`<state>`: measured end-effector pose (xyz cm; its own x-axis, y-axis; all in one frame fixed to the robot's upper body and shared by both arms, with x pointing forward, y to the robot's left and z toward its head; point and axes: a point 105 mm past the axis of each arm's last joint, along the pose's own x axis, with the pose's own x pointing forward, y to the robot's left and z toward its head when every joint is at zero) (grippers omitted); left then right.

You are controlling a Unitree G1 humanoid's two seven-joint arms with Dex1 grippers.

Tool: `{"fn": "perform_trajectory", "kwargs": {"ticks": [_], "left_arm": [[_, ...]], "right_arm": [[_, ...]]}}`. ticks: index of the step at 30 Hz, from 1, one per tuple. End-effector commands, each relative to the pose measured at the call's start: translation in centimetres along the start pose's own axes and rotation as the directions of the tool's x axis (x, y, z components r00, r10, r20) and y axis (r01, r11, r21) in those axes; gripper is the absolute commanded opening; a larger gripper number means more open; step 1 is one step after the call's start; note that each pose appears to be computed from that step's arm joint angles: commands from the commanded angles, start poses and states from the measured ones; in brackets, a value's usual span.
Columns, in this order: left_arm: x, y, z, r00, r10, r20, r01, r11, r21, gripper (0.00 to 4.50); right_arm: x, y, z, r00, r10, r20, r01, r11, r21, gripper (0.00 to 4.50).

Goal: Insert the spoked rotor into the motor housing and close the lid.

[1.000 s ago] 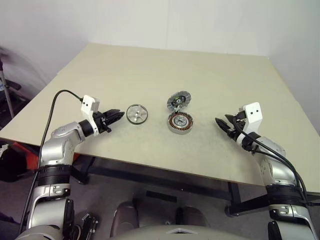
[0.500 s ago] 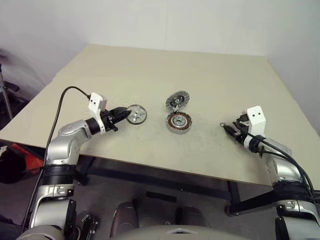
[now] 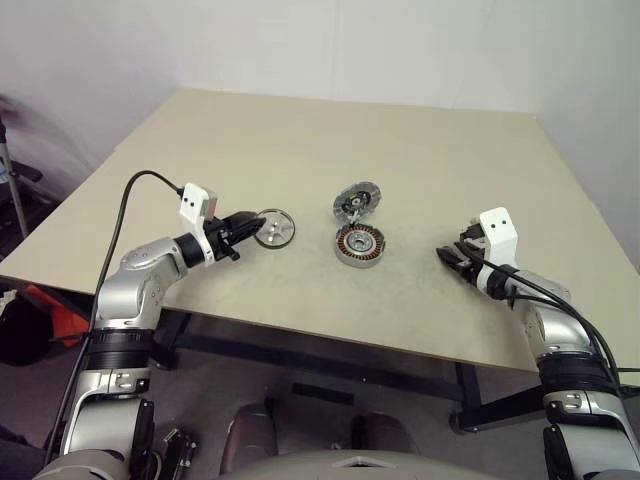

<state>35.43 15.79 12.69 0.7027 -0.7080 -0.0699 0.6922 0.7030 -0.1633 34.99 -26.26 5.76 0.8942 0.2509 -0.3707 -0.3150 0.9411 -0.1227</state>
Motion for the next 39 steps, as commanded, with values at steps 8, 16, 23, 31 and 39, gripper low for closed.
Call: {"fn": "perform_trajectory", "kwargs": {"ticks": [8, 16, 23, 31, 39], "left_arm": [[-0.2, -0.5, 1.9, 0.999, -0.014, 0.039, 0.012, 0.999, 0.050, 1.58], [-0.2, -0.4, 2.4, 0.999, -0.009, 0.046, 0.006, 0.998, 0.061, 1.58], [-0.2, -0.1, 2.6, 0.999, -0.002, 0.049, -0.001, 0.998, 0.067, 1.58], [-0.2, -0.1, 2.7, 0.999, -0.003, 0.048, 0.000, 0.998, 0.068, 1.58], [0.1, -0.4, 2.8, 0.999, -0.013, 0.051, 0.010, 0.998, 0.062, 1.58]], "right_arm": [[0.4, -0.6, 0.3, 0.999, -0.037, 0.003, 0.036, 0.998, 0.041, 2.13], [0.3, -1.1, -0.3, 0.998, -0.059, -0.026, 0.061, 0.995, 0.078, 0.93], [0.4, -1.0, -0.3, 0.998, -0.059, -0.031, 0.061, 0.996, 0.069, 0.66], [0.5, 2.6, 4.3, 0.985, 0.113, 0.133, -0.115, 0.993, 0.005, 0.66], [1.2, 7.7, 8.8, 0.932, 0.288, 0.221, -0.279, 0.958, -0.069, 0.66]]}}
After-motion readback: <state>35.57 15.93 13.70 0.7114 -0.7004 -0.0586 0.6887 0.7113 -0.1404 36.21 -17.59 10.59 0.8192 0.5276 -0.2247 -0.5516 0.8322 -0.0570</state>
